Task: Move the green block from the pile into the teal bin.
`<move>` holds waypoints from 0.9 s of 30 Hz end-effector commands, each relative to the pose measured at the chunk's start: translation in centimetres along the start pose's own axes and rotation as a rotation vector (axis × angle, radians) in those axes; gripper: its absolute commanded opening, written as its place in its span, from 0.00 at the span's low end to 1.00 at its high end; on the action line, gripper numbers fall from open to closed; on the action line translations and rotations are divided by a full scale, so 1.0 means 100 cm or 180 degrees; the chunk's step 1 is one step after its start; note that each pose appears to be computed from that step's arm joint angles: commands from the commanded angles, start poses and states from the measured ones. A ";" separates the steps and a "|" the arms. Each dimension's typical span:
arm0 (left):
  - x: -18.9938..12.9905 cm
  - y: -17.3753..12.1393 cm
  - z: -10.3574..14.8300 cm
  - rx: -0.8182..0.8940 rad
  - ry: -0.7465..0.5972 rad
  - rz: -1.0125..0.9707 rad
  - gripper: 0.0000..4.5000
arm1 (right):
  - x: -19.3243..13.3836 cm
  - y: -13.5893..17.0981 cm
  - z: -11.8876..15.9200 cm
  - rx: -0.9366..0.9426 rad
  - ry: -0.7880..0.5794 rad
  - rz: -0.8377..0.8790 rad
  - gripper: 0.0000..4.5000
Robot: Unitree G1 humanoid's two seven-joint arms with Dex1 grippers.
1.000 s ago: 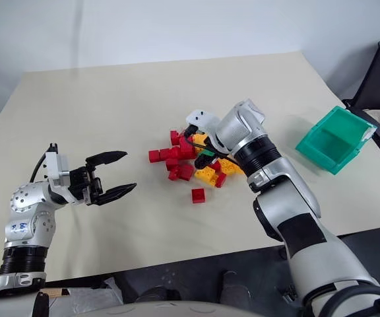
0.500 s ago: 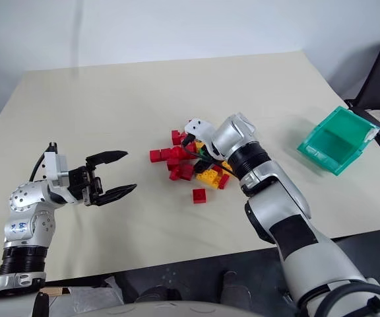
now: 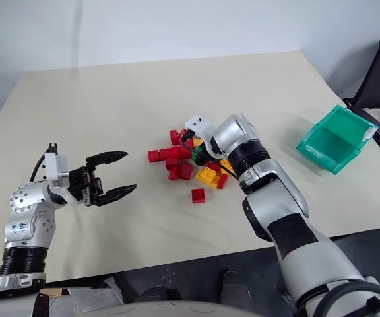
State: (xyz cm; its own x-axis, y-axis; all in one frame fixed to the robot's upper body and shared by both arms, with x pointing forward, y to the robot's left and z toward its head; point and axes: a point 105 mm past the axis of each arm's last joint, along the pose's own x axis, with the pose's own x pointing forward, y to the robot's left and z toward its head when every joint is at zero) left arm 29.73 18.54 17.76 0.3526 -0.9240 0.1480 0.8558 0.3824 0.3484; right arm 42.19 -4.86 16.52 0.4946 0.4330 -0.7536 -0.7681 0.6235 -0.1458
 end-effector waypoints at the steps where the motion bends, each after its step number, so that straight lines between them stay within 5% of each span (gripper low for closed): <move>1: 0.003 0.001 0.012 0.0102 -0.0129 -0.0027 1.00 | -0.018 -0.003 0.014 -0.0111 -0.0311 -0.0014 0.34; 9: 0.028 -0.003 0.020 0.0028 -0.0200 -0.0125 1.00 | -0.085 -0.022 0.006 -0.0023 -0.1102 -0.0205 0.34; 15: 0.088 -0.005 0.026 0.0001 -0.0125 -0.0286 1.00 | -0.165 -0.074 -0.032 0.0341 -0.1910 -0.1524 0.34; 19: 0.123 0.001 0.028 0.0025 -0.0091 -0.0342 1.00 | -0.199 -0.100 -0.066 0.0502 -0.2074 -0.2343 0.34; 27: 0.186 0.003 0.029 0.0063 -0.0080 -0.0516 1.00 | -0.228 -0.147 -0.140 0.0940 -0.1638 -0.3444 0.34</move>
State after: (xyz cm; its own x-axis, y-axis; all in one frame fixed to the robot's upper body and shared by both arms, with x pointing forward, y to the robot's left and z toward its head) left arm 35.44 1.87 22.71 0.2064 -0.9726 0.1072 0.9057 0.2314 0.3551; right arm 37.02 -31.79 25.42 0.9823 -0.1809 -0.0492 0.1552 0.9322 -0.3270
